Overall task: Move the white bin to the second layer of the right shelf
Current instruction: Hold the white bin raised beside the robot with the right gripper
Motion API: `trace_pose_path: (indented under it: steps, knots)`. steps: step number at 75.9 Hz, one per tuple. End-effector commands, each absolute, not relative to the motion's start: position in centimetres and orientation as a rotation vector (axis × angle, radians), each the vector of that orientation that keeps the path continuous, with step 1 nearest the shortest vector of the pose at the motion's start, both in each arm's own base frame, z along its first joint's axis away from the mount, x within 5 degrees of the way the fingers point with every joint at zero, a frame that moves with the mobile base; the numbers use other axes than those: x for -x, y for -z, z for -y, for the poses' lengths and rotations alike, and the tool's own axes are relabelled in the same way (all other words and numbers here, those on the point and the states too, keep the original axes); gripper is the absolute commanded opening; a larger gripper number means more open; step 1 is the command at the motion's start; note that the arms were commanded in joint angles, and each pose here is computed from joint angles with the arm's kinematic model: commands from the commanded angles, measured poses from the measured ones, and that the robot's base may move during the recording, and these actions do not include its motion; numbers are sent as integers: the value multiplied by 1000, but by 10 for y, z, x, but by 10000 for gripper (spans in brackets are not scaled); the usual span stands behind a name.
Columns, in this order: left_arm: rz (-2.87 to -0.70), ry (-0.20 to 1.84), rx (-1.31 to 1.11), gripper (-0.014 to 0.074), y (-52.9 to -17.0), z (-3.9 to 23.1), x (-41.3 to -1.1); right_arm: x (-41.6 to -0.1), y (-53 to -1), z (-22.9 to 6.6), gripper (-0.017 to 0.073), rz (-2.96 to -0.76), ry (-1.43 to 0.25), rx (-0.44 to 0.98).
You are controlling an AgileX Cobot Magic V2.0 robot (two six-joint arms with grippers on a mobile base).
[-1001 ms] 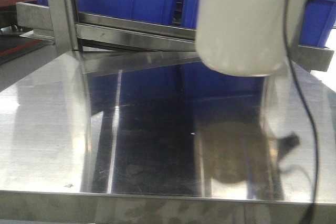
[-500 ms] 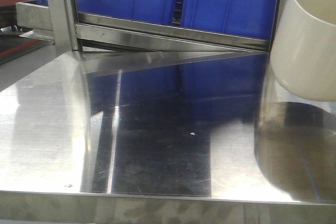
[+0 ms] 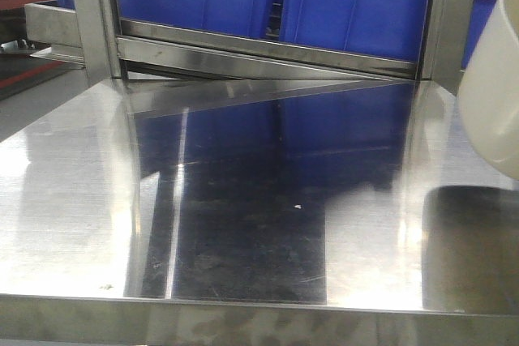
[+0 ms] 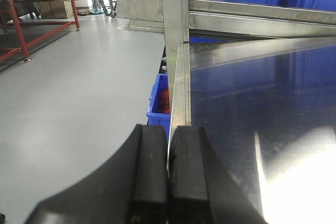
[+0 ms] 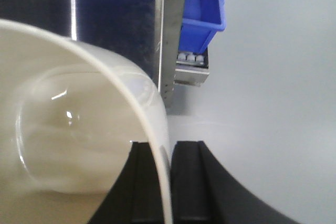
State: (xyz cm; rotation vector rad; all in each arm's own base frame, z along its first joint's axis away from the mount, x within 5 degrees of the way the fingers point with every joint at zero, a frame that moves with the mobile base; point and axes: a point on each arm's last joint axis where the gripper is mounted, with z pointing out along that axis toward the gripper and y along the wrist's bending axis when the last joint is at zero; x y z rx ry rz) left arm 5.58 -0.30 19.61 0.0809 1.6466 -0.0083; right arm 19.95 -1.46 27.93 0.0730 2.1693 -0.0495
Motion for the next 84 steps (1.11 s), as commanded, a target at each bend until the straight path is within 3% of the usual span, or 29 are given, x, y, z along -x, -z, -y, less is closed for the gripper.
trace_pose_path:
  steps: [1,37,84]
  knots:
    - [-1582,15,-76,85,-192,3,-57,-190,-305,13,48,-1983,65,-47]
    - [-1582,15,-76,85,-192,3,-57,-130,-334,8,48,-1757,36,-60]
    - [-1582,15,-76,85,-192,3,-57,-128,-335,8,48,-1747,36,-59]
